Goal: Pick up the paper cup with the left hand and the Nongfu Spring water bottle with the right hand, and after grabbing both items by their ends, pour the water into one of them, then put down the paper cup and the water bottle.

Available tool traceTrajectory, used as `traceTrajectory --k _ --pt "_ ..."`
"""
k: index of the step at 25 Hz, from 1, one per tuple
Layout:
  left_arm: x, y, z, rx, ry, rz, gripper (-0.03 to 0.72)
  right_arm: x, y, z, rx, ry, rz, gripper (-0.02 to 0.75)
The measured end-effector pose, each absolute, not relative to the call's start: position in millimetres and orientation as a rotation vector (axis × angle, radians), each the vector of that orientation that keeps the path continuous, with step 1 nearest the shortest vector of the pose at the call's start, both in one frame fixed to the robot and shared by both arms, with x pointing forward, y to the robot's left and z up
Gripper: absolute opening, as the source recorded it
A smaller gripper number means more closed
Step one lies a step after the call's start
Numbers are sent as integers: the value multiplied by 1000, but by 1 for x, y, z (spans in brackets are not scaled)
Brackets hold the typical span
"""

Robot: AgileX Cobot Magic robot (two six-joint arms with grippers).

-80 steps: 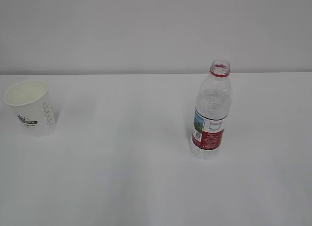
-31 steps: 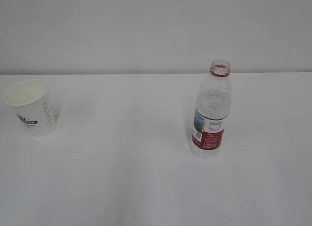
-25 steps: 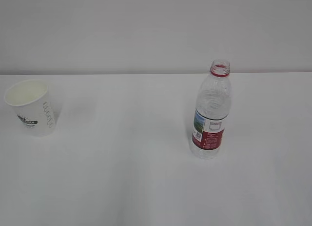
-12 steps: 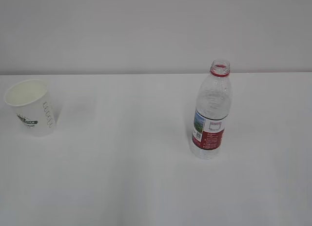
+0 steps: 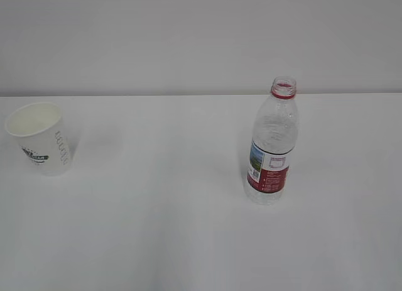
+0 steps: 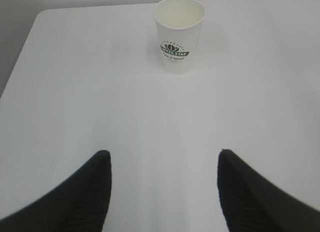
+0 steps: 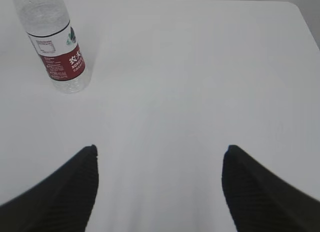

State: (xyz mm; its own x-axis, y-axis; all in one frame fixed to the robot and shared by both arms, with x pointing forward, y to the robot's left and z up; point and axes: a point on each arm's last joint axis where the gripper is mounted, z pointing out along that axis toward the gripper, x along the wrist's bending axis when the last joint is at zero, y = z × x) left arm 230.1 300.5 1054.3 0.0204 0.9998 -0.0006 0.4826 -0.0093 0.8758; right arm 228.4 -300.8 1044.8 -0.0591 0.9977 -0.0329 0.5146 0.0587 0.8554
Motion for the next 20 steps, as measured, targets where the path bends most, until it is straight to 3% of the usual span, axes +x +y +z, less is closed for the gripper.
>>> traceTrajectory --k 9,20 --pt "230 301 1058 1561 1530 936 479 228 -301 1049 1515 1637 921 582" --pt "236 301 1085 1358 1333 1107 468 233 -302 1066 1389 1504 1018 582"
